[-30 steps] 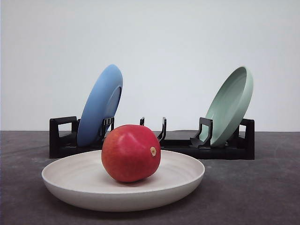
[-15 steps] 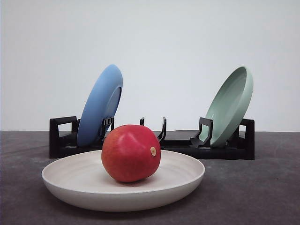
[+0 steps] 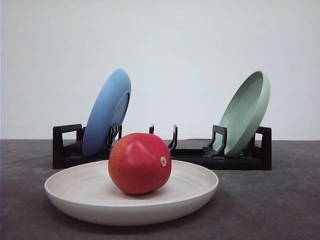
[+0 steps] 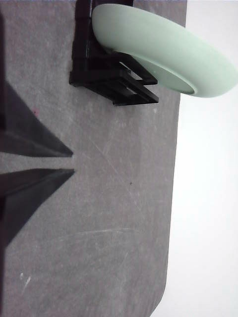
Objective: Place pomegranate in white plate
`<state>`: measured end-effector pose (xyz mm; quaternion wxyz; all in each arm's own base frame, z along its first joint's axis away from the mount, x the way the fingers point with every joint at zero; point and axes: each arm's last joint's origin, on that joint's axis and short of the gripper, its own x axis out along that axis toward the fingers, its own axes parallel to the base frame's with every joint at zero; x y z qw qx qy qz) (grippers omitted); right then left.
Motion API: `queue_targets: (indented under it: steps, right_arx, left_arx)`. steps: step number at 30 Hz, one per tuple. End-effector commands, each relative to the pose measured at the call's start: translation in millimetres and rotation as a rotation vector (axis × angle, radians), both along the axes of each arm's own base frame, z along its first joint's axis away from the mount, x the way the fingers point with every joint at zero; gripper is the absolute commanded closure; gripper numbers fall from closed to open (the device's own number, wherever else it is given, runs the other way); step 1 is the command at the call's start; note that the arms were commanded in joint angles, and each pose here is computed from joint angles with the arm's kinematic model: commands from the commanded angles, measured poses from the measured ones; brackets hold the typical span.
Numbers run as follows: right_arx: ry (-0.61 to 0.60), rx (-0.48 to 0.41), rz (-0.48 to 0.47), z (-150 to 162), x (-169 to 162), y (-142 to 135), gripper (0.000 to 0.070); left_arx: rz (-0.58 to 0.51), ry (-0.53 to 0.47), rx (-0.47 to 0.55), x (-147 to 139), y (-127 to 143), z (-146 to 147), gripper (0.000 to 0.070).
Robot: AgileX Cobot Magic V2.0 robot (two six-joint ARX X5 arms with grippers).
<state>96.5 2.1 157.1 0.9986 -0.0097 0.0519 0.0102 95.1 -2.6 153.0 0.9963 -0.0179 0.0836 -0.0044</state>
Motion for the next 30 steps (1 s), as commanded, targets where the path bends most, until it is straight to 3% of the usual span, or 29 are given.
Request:
queue_targets:
  steps: [1, 30]
  right_arx:
    - [-0.007, 0.015, -0.003, -0.1, 0.3, -0.1, 0.0662]
    - [-0.007, 0.015, -0.003, -0.1, 0.3, -0.1, 0.0662]
  left_arx:
    - [0.001, 0.011, 0.014, 0.5, 0.2, -3.7, 0.0674]
    - [0.001, 0.011, 0.014, 0.5, 0.2, -3.7, 0.0673]
